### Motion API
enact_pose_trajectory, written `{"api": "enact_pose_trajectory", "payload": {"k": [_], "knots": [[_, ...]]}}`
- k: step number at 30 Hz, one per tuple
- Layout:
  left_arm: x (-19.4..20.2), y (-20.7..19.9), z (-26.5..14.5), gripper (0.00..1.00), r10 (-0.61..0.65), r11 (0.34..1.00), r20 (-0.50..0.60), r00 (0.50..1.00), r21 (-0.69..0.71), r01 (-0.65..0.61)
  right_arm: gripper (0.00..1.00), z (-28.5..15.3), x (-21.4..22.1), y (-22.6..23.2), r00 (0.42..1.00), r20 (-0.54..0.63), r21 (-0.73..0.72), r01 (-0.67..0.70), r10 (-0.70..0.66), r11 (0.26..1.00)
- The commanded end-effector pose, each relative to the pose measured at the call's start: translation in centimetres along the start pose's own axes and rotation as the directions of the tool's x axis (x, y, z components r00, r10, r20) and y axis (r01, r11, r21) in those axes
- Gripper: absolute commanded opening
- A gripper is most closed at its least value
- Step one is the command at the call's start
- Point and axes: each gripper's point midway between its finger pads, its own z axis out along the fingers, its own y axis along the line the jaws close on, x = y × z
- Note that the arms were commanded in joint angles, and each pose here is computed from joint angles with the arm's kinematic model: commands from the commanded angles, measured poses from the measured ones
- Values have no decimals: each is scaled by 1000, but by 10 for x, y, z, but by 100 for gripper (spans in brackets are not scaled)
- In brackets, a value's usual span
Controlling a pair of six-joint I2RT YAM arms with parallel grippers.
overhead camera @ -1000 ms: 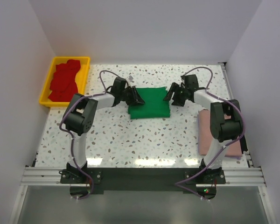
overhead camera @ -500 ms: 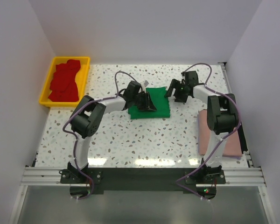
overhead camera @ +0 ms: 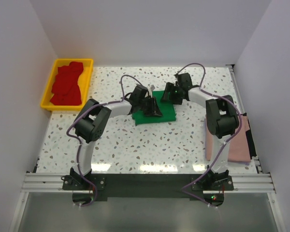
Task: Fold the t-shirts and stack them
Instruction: Neatly place the folded tshirt to the corner
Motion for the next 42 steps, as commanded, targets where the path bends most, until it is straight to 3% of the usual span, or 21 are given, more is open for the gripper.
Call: {"api": "enact_pose_trajectory", "payload": {"k": [1,2,3,5,6,7,10,16,21,29,32,37,42], "knots": [[-13,-8,-3,28,40,999,27,999,8,-41,67,18,34,-35,993,-97,152,-52,67,987],[-13,-8,-3,28,39,999,27,999,8,-39,61,19,36,-36,992,-100,161,-54,71,985],[-14,-9,-3,28,42,999,29,999,11,-42,40,18,36,-39,992,-94,185,-63,82,981],[-16,-12,-6,28,38,999,21,999,3,-38,21,16,37,-42,991,-85,213,-81,101,974],[-18,-14,-7,28,41,999,26,999,3,-41,7,13,34,-44,992,-70,228,-86,104,970],[-21,-16,-8,28,50,999,29,998,3,-50,0,11,36,-48,991,-74,253,-91,113,963],[-31,-28,-16,28,71,997,47,996,8,-71,0,1,33,-56,989,-43,299,-125,145,946],[-45,-47,-34,28,94,995,72,993,29,-96,0,-28,21,-69,963,56,260,-267,262,928],[-53,-64,-52,28,109,992,100,989,54,-115,0,-46,17,-91,910,111,256,-415,399,873],[-56,-78,-69,28,126,988,113,986,70,-134,0,-55,16,-109,901,88,393,-424,425,816],[-56,-79,-73,28,134,988,114,984,63,-141,0,-74,4,-122,894,157,484,-440,419,757],[-60,-86,-84,28,142,986,130,981,71,-152,0,-131,-28,-145,873,318,673,-482,369,561],[-64,-92,-91,28,154,983,136,979,74,-165,0,-175,-50,-148,839,394,713,-536,375,451]]}}
